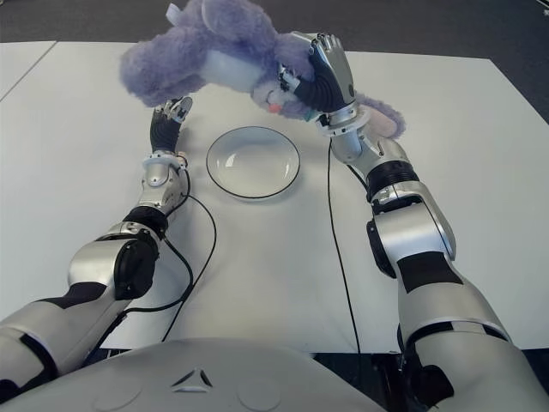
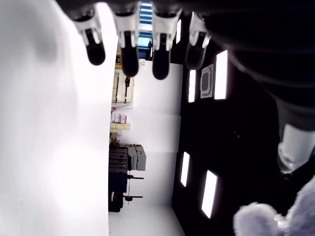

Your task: Put the doll into the plate.

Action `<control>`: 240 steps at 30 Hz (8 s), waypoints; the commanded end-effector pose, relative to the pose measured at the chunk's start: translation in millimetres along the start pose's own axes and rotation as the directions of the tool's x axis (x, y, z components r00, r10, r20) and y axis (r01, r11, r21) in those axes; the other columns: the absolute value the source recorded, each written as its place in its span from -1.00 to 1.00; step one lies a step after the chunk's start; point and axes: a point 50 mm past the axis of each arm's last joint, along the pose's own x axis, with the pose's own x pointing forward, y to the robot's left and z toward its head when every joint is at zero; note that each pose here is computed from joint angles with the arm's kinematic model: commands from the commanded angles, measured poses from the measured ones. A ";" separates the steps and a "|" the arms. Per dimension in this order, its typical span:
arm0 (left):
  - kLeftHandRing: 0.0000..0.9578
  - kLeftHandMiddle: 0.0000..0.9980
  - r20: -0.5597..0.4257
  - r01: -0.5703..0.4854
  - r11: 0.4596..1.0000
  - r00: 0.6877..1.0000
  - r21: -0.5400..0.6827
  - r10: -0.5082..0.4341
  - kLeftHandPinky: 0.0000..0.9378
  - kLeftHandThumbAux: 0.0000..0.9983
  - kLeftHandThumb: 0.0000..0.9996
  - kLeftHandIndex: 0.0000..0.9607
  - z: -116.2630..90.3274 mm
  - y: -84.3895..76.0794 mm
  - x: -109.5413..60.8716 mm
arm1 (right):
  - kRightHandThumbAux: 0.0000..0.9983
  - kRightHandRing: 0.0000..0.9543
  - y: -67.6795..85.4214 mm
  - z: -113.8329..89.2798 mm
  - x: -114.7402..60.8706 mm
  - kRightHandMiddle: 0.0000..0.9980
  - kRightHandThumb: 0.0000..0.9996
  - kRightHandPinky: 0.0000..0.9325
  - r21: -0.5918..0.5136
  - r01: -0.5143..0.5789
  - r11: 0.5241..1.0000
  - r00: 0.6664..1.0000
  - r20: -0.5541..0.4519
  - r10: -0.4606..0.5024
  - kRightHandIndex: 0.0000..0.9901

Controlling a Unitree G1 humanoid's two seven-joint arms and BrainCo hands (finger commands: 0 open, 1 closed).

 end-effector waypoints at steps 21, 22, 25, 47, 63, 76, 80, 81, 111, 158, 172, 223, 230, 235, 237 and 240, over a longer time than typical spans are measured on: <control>-0.71 -0.69 -0.454 -0.069 0.997 0.888 0.022 0.071 -0.74 0.18 -1.00 -0.72 -102.1 13.2 -77.1 | 0.46 0.89 36.2 23.9 -56.4 0.82 0.39 0.93 0.202 -0.220 0.954 0.976 0.056 0.213 -0.12; -0.71 -0.70 -0.455 -0.069 0.997 0.888 0.022 0.072 -0.74 0.19 -1.00 -0.73 -102.1 13.3 -77.1 | 0.46 0.90 36.3 24.1 -56.9 0.82 0.39 0.93 0.204 -0.221 0.954 0.975 0.056 0.214 -0.12; -0.72 -0.70 -0.456 -0.071 0.997 0.887 0.018 0.072 -0.75 0.21 -1.00 -0.73 -102.3 13.8 -77.1 | 0.46 0.90 37.3 24.4 -60.5 0.82 0.40 0.94 0.215 -0.221 0.951 0.975 0.047 0.216 -0.12; -0.81 -0.79 -0.479 -0.147 0.985 0.874 -0.094 0.085 -0.84 0.26 -1.00 -0.85 -103.1 18.7 -76.3 | 0.45 0.92 53.0 8.0 -108.9 0.83 0.40 0.95 0.248 -0.296 0.922 0.914 -0.208 0.349 -0.12; -0.81 -0.81 -0.492 -0.133 0.989 0.866 -0.064 0.084 -0.80 0.31 -1.00 -0.89 -104.8 18.2 -77.6 | 0.45 0.89 51.8 1.3 -105.0 0.81 0.40 0.92 0.232 -0.325 0.917 0.893 -0.243 0.378 -0.12; -0.81 -0.81 -0.499 -0.131 0.989 0.863 -0.062 0.083 -0.80 0.32 -1.00 -0.88 -105.3 17.7 -77.8 | 0.27 -0.47 52.1 -3.0 -100.4 -0.49 -0.64 -0.49 0.240 -0.326 0.914 0.884 -0.264 0.385 -0.71; -0.81 -0.82 -0.498 -0.124 0.991 0.863 -0.051 0.082 -0.80 0.31 -1.00 -0.89 -105.3 17.3 -77.8 | 0.18 -0.78 51.8 -5.0 -99.0 -0.79 -0.78 -0.79 0.212 -0.318 0.924 0.887 -0.278 0.369 -0.90; -0.81 -0.82 -0.499 -0.122 0.991 0.863 -0.047 0.083 -0.80 0.31 -1.00 -0.89 -105.3 17.2 -77.8 | 0.14 -0.86 51.8 -5.7 -98.5 -0.87 -0.81 -0.85 0.206 -0.314 0.927 0.887 -0.284 0.364 -0.94; -0.78 -0.78 -0.504 -0.116 0.993 0.859 -0.025 0.088 -0.80 0.25 -1.00 -0.89 -105.3 14.5 -77.6 | -0.27 -1.00 47.4 -28.7 -93.2 -1.00 -0.77 -1.00 0.186 -0.241 0.953 0.814 -0.496 0.303 -1.00; -0.78 -0.77 -0.491 -0.110 0.994 0.867 -0.018 0.087 -0.80 0.19 -1.00 -0.86 -103.4 4.2 -77.0 | -0.24 -1.00 -1.5 -55.7 -32.3 -1.00 -0.77 -0.82 0.250 -0.058 0.966 0.803 -0.564 0.194 -1.00; -0.75 -0.74 -0.503 -0.102 0.995 0.860 -0.010 0.083 -0.78 0.19 -1.00 -0.87 -104.9 2.8 -78.3 | -0.15 -1.00 1.0 -55.8 -39.5 -1.00 -0.78 -0.83 0.251 -0.041 0.967 0.793 -0.580 0.184 -1.00; -0.77 -0.77 -0.505 -0.115 0.993 0.858 -0.008 0.095 -0.77 0.20 -1.00 -0.86 -105.6 17.0 -77.7 | 0.28 -1.00 -34.8 -90.2 -138.8 -0.98 -1.00 -1.00 0.146 0.444 0.884 0.334 -0.942 -0.012 -0.99; -0.78 -0.77 -0.497 -0.106 0.994 0.863 -0.008 0.088 -0.79 0.20 -1.00 -0.85 -105.2 20.4 -77.4 | 0.30 -1.00 -2.4 -81.1 -152.3 -0.96 -1.00 -1.00 0.159 0.445 0.881 0.263 -0.964 0.042 -0.98; -0.78 -0.77 -0.504 -0.110 0.994 0.859 -0.007 0.091 -0.79 0.18 -1.00 -0.86 -105.7 22.9 -77.5 | 0.31 -0.98 15.3 -75.7 -157.7 -0.95 -1.00 -0.97 0.198 0.480 0.855 0.225 -0.969 0.098 -0.97; -0.77 -0.77 -0.503 -0.113 0.994 0.859 -0.010 0.093 -0.79 0.18 -1.00 -0.86 -105.8 23.8 -77.6 | 0.31 -0.98 21.4 -73.3 -159.8 -0.95 -1.00 -0.97 0.216 0.492 0.843 0.217 -0.969 0.121 -0.97; -0.77 -0.76 -0.501 -0.116 0.993 0.860 -0.013 0.094 -0.79 0.18 -1.00 -0.85 -105.8 24.7 -77.7 | 0.33 -0.97 28.8 -70.2 -163.3 -0.94 -1.00 -0.96 0.240 0.507 0.828 0.209 -0.966 0.152 -0.98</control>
